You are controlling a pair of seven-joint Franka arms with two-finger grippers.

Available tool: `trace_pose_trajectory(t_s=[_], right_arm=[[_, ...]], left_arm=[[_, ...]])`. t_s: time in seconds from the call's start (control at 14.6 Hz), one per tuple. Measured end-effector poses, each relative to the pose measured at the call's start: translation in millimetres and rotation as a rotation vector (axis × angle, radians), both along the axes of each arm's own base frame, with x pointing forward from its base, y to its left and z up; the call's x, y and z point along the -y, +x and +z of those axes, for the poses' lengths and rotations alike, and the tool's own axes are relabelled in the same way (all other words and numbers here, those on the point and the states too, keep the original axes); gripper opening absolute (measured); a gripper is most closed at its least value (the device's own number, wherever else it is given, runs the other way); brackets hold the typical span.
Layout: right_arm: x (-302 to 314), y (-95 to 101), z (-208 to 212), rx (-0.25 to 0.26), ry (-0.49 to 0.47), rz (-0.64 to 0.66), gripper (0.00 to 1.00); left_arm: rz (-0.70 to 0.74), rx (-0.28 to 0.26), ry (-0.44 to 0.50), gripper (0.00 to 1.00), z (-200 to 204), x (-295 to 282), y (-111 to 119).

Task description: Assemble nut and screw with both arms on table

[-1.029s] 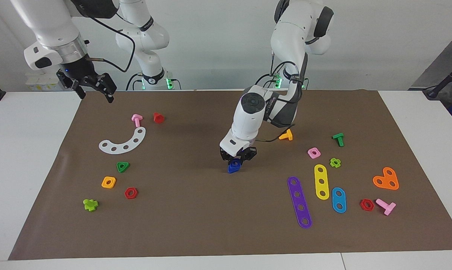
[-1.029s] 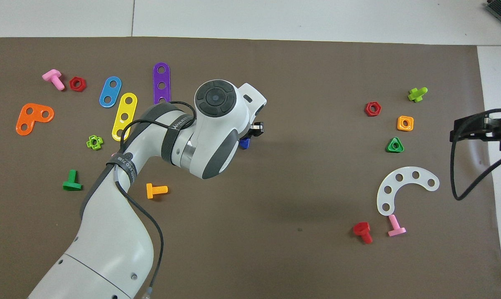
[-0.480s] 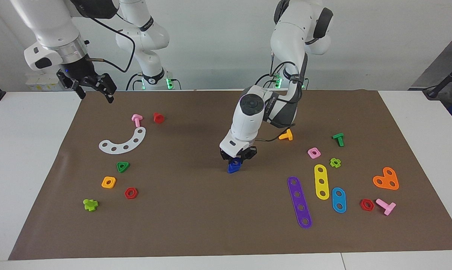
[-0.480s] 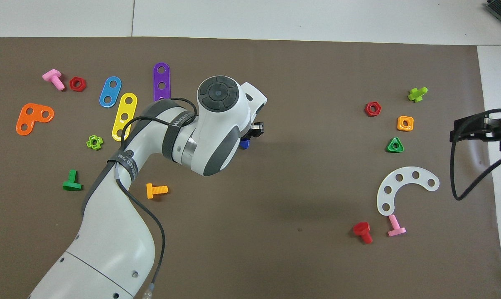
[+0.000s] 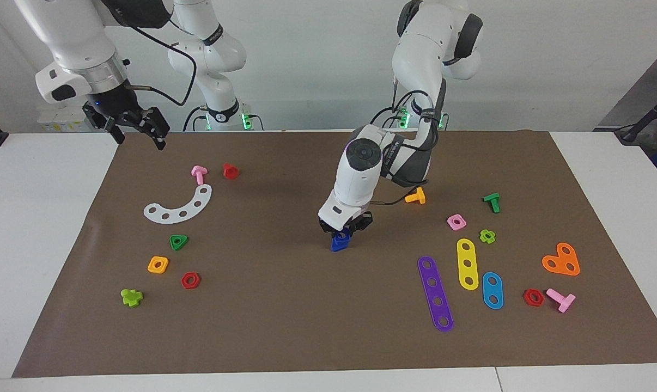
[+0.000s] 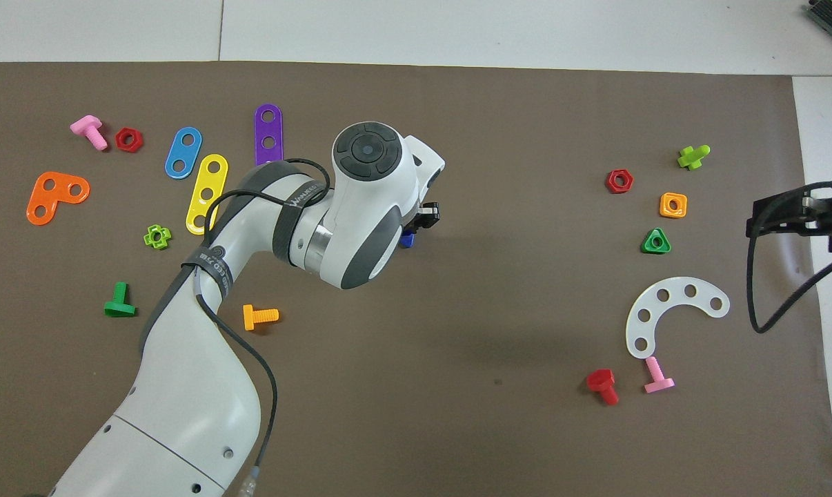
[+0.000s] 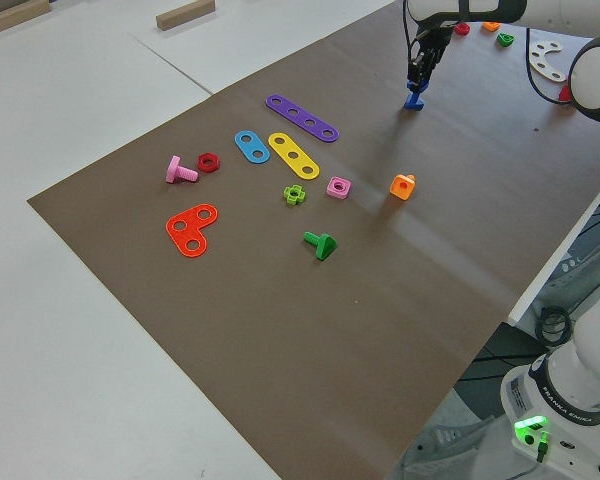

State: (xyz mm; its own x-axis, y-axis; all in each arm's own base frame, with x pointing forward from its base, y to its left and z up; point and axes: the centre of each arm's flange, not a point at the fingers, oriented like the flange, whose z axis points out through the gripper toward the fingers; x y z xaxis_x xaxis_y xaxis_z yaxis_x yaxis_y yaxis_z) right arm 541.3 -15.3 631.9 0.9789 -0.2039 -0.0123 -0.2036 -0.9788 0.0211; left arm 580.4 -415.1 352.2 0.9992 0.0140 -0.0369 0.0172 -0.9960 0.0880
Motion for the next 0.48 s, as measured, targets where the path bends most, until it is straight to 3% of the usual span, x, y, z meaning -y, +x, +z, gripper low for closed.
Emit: trace_pose_trajectory(t_s=[0.48], right_arm=[[0.3, -0.4, 0.1, 0.0, 0.0, 0.0, 1.0]], left_arm=[[0.024, 0.005, -0.016, 0.46, 5.0, -3.4, 7.0]])
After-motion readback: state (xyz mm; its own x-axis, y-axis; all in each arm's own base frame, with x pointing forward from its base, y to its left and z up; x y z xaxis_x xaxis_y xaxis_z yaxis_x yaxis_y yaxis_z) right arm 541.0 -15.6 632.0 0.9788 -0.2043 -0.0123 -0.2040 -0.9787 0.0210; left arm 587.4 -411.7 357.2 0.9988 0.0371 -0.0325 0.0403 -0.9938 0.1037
